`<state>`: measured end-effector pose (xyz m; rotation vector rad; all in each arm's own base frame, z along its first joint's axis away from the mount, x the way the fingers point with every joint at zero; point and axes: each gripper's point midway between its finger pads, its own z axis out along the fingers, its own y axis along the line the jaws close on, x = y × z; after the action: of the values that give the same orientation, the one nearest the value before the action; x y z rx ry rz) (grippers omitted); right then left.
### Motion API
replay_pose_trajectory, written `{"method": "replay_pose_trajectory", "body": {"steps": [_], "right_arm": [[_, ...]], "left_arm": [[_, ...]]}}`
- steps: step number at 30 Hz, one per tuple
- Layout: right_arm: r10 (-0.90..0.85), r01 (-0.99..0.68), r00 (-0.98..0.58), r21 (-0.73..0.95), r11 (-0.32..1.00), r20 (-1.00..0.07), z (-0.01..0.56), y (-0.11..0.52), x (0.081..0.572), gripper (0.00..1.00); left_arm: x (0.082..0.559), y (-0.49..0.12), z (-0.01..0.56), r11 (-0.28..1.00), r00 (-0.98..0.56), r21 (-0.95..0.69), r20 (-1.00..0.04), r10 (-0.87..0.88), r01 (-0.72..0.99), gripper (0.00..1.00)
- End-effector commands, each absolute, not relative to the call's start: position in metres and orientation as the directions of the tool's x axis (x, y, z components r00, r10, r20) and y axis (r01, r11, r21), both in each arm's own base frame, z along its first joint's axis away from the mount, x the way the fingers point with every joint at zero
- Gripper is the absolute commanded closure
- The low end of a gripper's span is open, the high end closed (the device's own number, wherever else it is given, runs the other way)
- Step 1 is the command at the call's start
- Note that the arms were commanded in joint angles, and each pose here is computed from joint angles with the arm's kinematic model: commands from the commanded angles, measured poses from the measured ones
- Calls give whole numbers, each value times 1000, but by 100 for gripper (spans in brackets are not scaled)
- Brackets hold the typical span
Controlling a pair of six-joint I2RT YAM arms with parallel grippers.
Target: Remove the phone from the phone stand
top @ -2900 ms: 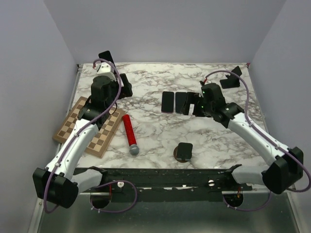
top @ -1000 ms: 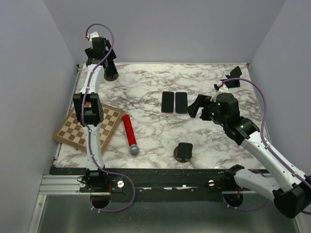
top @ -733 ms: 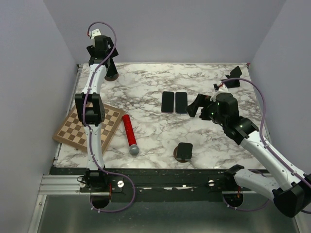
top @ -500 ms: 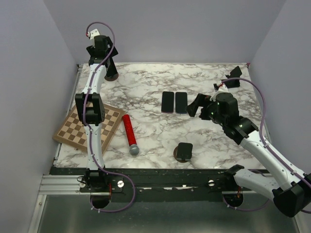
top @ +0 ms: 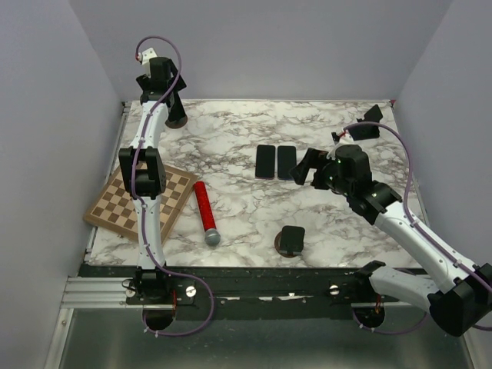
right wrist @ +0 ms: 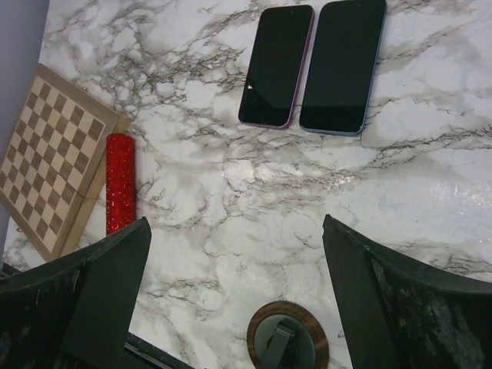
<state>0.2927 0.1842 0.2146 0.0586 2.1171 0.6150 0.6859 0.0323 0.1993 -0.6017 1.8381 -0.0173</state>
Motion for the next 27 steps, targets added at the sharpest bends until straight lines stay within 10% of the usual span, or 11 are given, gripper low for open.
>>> {"method": "replay_pose_trajectory", "body": {"steps": [1,27], "right_arm": [[287,-209,-569,473,856,-771,228,189,295,0],[304,-242,-616,541,805,-727,230,207,291,0]], "left_arm": [[676,40,192,855,-260,-272,-873,-412,-441,3],[620,32,221,800,-370,-552,-812,-451,237,4]]}}
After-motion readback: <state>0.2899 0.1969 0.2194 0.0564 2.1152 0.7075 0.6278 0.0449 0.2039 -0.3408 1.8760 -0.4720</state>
